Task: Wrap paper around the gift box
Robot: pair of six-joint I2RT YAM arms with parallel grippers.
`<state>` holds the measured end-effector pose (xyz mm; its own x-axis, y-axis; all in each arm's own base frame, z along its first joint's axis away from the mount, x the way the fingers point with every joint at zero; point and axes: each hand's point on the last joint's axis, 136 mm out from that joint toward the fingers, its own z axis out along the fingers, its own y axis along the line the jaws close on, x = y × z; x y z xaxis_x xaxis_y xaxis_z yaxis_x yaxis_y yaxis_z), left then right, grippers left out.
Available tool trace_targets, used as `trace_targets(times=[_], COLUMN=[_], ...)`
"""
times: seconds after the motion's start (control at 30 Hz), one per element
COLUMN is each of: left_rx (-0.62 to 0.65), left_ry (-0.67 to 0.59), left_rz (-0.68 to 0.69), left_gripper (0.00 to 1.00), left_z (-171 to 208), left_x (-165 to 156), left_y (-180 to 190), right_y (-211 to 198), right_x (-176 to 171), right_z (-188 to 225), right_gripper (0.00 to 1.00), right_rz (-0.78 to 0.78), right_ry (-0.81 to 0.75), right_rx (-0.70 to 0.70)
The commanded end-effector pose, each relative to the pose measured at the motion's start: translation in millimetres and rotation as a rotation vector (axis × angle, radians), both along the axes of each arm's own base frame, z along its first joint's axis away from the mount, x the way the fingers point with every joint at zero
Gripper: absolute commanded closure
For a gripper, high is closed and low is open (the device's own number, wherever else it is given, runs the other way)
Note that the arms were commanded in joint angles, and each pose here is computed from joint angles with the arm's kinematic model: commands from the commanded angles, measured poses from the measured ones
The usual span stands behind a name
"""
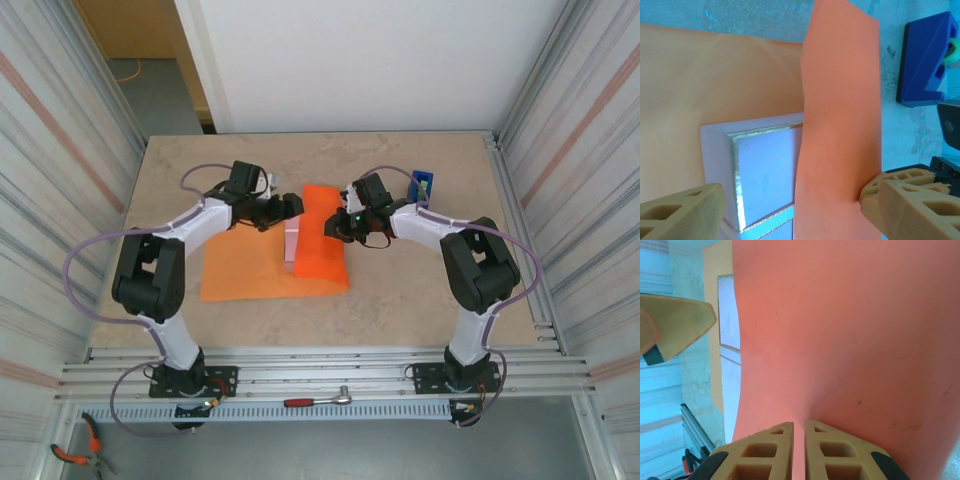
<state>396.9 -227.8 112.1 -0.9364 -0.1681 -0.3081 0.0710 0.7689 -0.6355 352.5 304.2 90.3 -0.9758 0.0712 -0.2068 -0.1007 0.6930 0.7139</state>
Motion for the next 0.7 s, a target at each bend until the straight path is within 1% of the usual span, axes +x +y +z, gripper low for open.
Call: trace_targets(times=[0.0,0.17,0.4,0.5,0.57,0.67], left_rx=[0.061,0.155,0.210,0.224,0.230,0.241], left_ry=[0.054,0.071,0.091,0.097,0.099,0.094], left_rz=[0.010,0.021,-0.004,-0.002,0.003,0.015], left_gripper=[0.19,0.18,0.17,0.22,0.27,0.31], left_z=[-12,-26,-41,-45,-45,-45], left_x=[-3,-4,-12,-17,-21,-26], left_y=[-3,1,-4,-2,1,6], right_y=[-6,-4,-3,-3,-4,-5], right_x=[-17,-18,-18,-17,-14,-10], right_z=[-22,-20,-16,-9,-2,11], right_gripper=[0.86,0.86,0.86,0.86,0.85,0.83], right_rz=[0.034,0.042,0.048,0.049,0.045,0.037], right_ry=[0.058,0.056,0.052,0.044,0.033,0.010], right_rx=[-0.044,-0.031,-0.015,-0.002,0.010,0.030])
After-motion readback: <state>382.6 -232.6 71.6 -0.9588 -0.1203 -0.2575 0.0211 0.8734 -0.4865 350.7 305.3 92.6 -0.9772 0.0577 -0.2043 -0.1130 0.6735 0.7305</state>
